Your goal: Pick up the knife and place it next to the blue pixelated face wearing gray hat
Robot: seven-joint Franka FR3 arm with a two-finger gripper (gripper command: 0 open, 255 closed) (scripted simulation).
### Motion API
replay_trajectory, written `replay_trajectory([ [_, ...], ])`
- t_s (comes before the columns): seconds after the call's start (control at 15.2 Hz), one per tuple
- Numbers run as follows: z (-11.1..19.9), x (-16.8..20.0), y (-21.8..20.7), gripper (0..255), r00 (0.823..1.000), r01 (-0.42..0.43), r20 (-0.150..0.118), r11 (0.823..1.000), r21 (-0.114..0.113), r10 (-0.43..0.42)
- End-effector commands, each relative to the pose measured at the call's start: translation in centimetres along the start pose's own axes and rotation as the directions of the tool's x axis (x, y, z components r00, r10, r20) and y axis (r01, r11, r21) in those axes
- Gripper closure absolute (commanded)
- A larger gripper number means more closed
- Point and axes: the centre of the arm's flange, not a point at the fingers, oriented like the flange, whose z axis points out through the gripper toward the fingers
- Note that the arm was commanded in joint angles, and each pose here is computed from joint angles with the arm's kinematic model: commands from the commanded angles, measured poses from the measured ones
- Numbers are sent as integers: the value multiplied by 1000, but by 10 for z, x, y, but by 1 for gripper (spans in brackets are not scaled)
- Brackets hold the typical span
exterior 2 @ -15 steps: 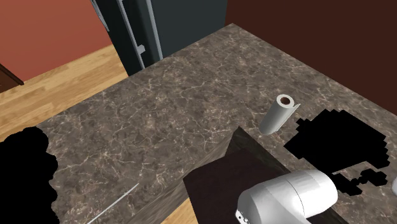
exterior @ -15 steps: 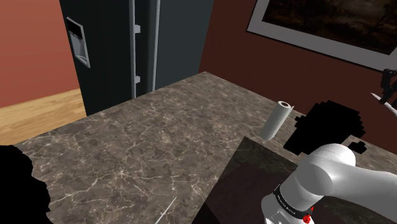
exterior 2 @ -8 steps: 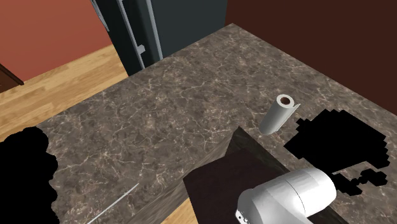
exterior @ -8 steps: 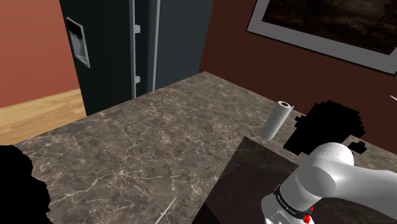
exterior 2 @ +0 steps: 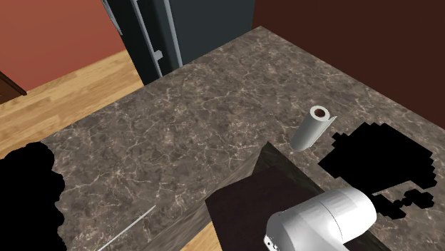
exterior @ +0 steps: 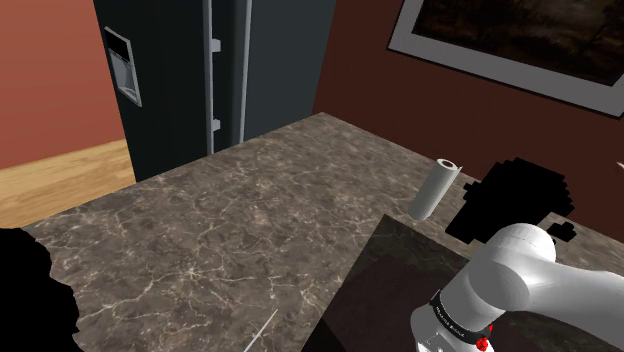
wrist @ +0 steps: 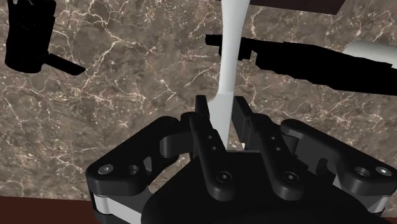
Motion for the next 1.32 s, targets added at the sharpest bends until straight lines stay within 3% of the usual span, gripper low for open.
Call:
replay_trajectory([
  [0.0,11,0,1,255,1000,0,0,1000,0,0],
  [1.25,111,0,-1,255,1000,0,0,1000,0,0],
])
